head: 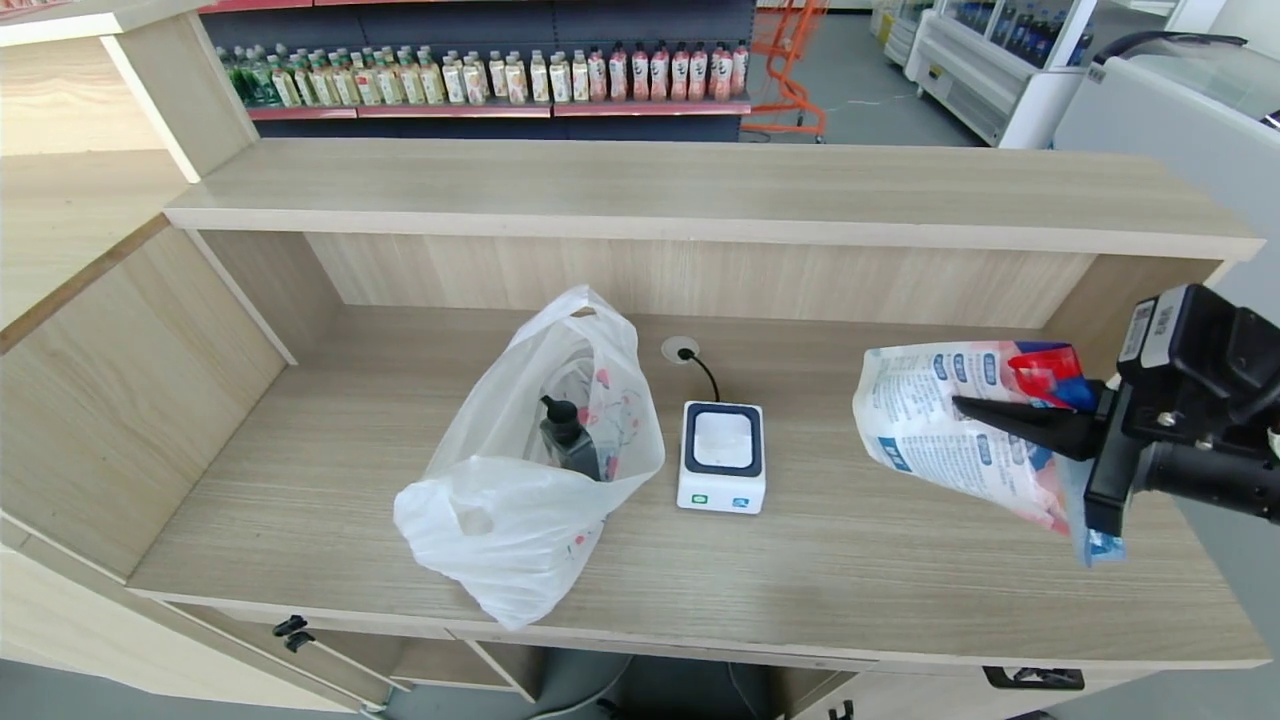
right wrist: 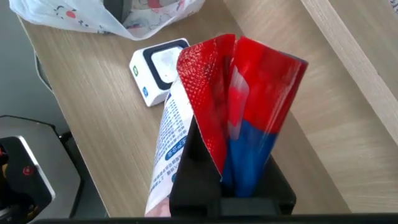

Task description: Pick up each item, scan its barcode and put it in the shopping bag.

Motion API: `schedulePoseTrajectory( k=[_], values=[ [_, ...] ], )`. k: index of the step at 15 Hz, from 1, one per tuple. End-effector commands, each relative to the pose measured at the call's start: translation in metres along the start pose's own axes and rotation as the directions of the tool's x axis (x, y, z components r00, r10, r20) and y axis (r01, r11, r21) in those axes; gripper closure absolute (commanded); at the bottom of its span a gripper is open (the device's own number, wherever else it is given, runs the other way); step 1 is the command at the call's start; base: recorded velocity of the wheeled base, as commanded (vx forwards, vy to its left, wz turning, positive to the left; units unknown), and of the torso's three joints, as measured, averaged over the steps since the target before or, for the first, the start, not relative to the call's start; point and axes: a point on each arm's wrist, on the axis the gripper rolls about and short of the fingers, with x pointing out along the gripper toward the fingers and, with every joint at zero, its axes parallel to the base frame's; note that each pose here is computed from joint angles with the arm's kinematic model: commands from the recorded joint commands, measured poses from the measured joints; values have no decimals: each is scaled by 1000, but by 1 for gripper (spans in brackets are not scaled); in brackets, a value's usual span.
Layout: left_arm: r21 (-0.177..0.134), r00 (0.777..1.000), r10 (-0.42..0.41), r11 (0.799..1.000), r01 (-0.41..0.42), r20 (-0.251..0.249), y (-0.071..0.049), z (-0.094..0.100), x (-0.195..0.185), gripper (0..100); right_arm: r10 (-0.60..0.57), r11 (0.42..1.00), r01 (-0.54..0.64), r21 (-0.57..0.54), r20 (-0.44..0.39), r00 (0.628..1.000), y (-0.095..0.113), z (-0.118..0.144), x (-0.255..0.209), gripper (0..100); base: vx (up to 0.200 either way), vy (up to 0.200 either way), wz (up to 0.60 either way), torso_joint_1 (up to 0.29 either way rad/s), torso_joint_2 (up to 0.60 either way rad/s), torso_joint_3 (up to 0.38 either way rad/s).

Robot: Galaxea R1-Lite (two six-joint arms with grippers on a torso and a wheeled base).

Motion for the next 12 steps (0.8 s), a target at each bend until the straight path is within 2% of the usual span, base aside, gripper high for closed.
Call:
schedulePoseTrajectory(
  k=[1, 3, 7, 12],
  values=[
    [1, 1000, 1, 1000, -1, 0, 0, 0, 0, 0, 12, 1000, -12, 11, -19, 1000, -2, -6, 8, 100, 0, 0, 0, 0, 0, 0],
    [1, 1000, 1, 1000, -1, 0, 0, 0, 0, 0, 32, 999, -32, 18, -9, 999, -2, -7, 10, 100, 0, 0, 0, 0, 0, 0],
    [4, 1000, 1, 1000, -1, 0, 0, 0, 0, 0, 93, 994, -94, 51, 33, 995, -4, -15, 13, 100, 200, 0, 0, -4, -4, 7],
    [0, 1000, 1, 1000, -1, 0, 0, 0, 0, 0, 158, 978, -163, 131, 45, 986, -5, -28, 26, 100, 0, 0, 0, 0, 0, 0]
  ],
)
